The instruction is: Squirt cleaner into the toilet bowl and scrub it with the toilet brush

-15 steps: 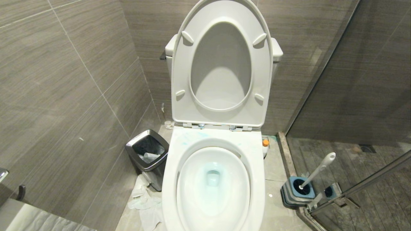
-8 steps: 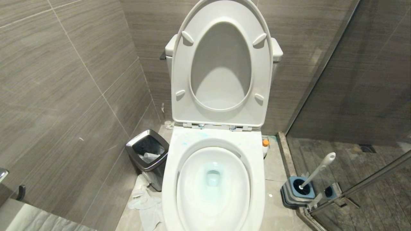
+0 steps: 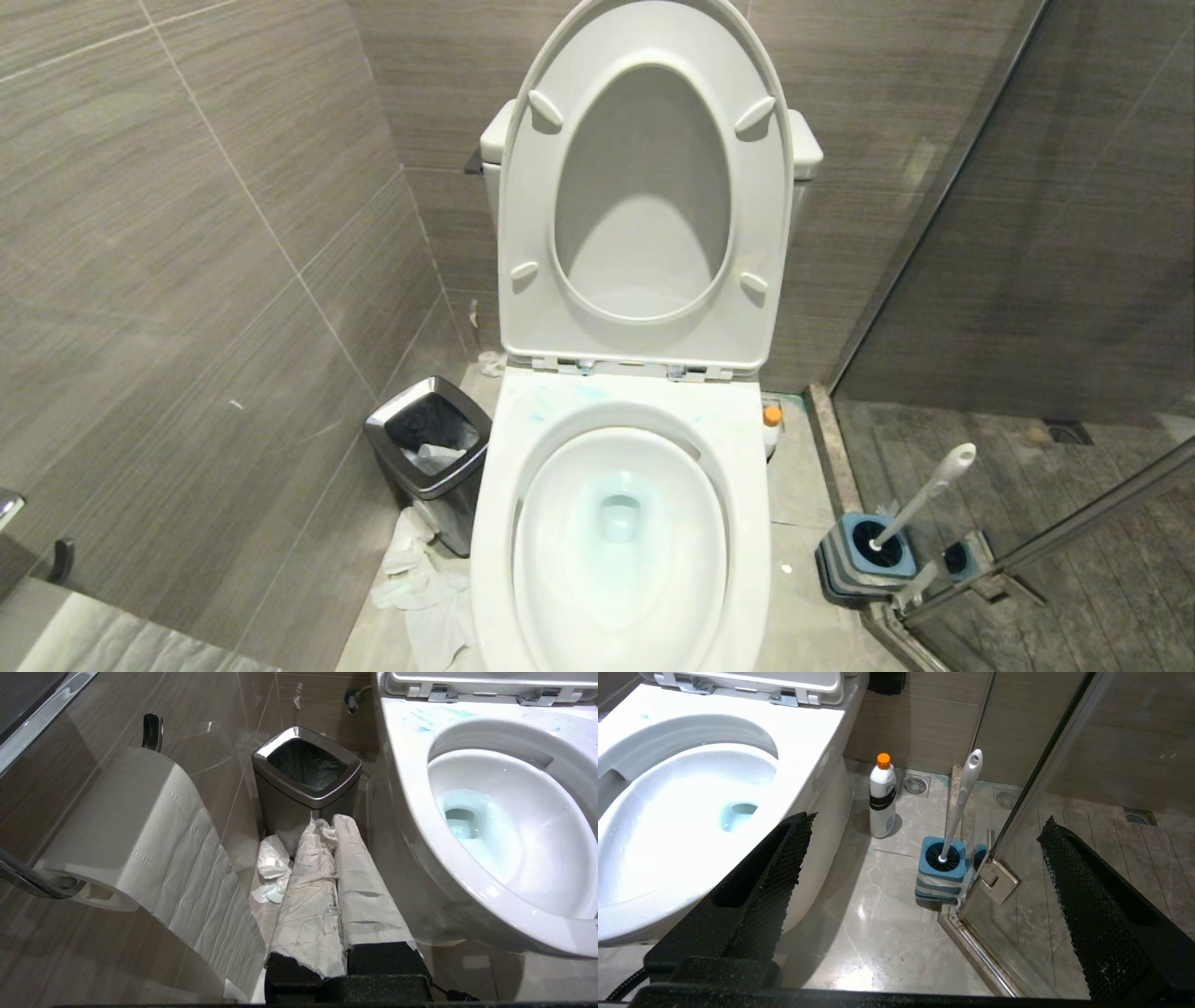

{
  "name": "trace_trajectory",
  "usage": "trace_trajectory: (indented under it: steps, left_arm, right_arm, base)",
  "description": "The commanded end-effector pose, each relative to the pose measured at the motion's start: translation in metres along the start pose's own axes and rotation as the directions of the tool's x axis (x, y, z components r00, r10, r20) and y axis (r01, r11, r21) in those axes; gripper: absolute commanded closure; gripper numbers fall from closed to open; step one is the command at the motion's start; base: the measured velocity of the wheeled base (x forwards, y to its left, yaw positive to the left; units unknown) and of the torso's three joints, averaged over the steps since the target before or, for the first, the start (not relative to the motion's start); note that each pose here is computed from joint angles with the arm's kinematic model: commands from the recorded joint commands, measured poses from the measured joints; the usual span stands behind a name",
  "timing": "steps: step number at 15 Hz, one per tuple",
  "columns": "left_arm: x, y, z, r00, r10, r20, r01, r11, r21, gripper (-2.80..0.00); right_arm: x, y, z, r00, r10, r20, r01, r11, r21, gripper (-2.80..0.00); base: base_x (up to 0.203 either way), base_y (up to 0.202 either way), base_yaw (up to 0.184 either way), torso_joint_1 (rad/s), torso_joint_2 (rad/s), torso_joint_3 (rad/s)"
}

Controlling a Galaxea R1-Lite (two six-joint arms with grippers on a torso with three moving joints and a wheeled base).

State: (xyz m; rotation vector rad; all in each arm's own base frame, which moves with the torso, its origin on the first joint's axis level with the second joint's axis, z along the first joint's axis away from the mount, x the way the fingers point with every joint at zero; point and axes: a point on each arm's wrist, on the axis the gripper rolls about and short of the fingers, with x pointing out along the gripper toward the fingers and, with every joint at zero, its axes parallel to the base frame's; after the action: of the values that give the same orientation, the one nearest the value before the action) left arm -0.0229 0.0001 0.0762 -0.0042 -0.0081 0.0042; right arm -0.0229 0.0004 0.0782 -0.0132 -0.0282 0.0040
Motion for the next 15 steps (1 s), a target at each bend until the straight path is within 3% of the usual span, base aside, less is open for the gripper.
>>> trace_trajectory:
  steps: [1, 15]
  left_arm:
    - [0.0006, 0.0000, -0.0019, 1.000, 0.000, -0.007, 0.000, 1.000, -0.001, 0.00]
    - [0.0006, 0.0000, -0.0020, 1.000, 0.000, -0.008, 0.000, 1.000, -0.002, 0.00]
  right_arm:
    - [0.0007, 0.0000, -0.0029, 1.000, 0.001, -0.010, -0.001, 1.000, -0.001, -2.80]
    - [0.0007, 0.0000, -0.0029, 1.000, 0.001, -0.010, -0.001, 1.000, -0.001, -2.80]
  base:
    - [0.000, 0.000, 0.000, 0.000, 0.00, 0.000]
    - [0.000, 0.000, 0.000, 0.000, 0.00, 0.000]
